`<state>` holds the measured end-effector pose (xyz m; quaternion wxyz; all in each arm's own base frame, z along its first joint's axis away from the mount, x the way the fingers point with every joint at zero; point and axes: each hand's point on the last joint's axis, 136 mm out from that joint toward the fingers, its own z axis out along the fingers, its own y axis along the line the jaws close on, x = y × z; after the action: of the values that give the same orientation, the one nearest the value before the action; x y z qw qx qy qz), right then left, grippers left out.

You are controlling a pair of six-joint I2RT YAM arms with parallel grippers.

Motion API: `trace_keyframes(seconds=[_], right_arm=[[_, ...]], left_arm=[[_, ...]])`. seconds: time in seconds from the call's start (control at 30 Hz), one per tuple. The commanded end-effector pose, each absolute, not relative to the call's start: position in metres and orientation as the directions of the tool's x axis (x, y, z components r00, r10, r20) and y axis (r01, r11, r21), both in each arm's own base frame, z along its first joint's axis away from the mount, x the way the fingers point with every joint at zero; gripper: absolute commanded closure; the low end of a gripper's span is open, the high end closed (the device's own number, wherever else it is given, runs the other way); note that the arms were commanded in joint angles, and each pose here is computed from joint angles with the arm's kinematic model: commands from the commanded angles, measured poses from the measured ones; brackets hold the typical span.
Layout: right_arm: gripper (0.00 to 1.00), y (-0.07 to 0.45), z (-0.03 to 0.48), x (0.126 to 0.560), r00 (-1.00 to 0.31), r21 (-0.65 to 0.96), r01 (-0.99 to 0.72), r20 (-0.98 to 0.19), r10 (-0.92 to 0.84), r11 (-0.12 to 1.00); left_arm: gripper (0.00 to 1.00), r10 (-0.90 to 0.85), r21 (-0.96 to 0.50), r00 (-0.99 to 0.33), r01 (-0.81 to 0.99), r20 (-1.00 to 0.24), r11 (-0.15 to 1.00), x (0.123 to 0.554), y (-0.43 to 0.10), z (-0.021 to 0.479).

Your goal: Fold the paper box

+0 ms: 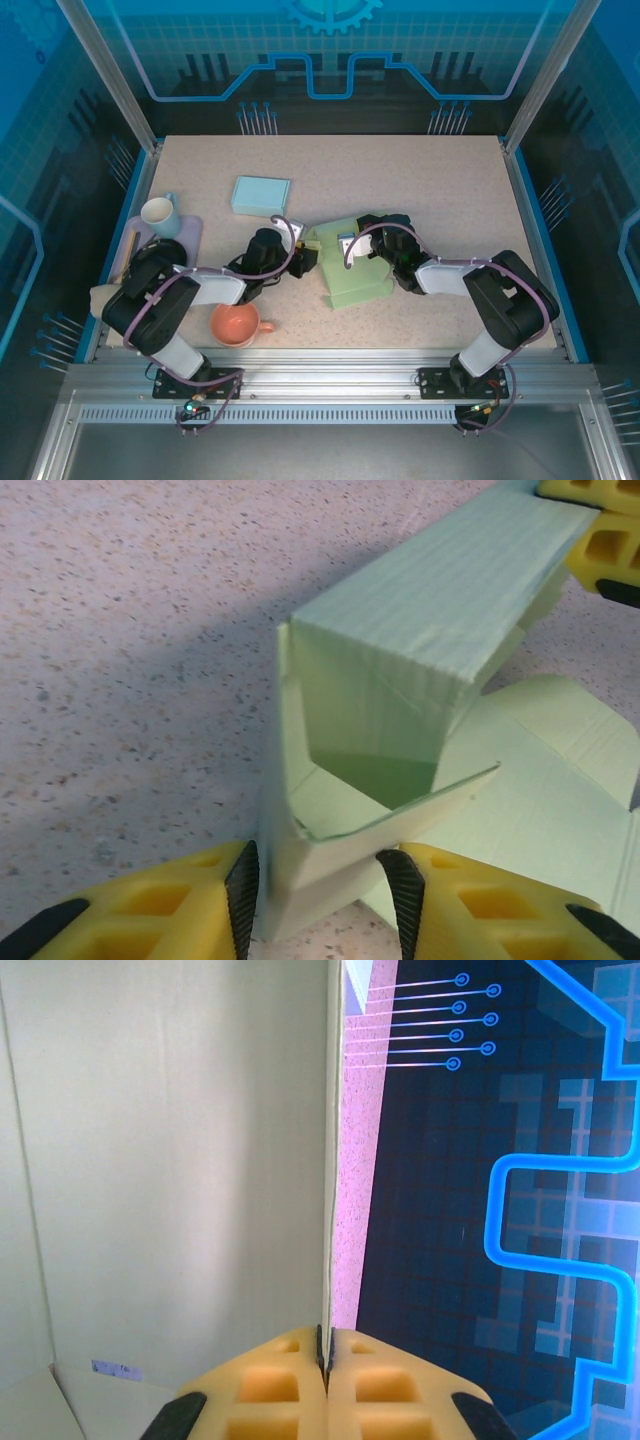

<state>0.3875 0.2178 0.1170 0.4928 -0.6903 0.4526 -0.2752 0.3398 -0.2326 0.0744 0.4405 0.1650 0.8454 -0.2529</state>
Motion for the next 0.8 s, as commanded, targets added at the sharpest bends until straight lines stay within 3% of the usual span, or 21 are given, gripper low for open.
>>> trace_keyframes(seconds=[0.0,0.33,0.57,0.67,0.77], right_arm=[[1.0,0.221,0.117,0.387,0.453,-0.923,-0.37,-0.078,-0.888,-0.107],[1.0,0.223,0.117,0.387,0.454,-0.923,-0.368,-0.073,-0.888,-0.112],[1.0,0.224,0.116,0.387,0.456,-0.922,-0.368,-0.066,-0.887,-0.121],[1.0,0.224,0.116,0.386,0.458,-0.922,-0.368,-0.065,-0.887,-0.123],[1.0,0.224,0.115,0.386,0.458,-0.92,-0.371,-0.065,-0.887,-0.124]], left_arm=[[0.6,0.042,-0.304,-0.539,0.536,-0.841,0.788,0.342,-0.25,0.086],[0.64,0.067,-0.282,-0.533,0.545,-0.843,0.79,0.344,-0.271,0.087],[0.57,0.042,-0.239,-0.556,0.424,-0.83,0.874,0.362,-0.261,0.076],[0.49,0.023,-0.23,-0.559,0.378,-0.829,0.896,0.366,-0.254,0.073],[0.49,0.01,-0.23,-0.561,0.355,-0.828,0.906,0.369,-0.252,0.07]])
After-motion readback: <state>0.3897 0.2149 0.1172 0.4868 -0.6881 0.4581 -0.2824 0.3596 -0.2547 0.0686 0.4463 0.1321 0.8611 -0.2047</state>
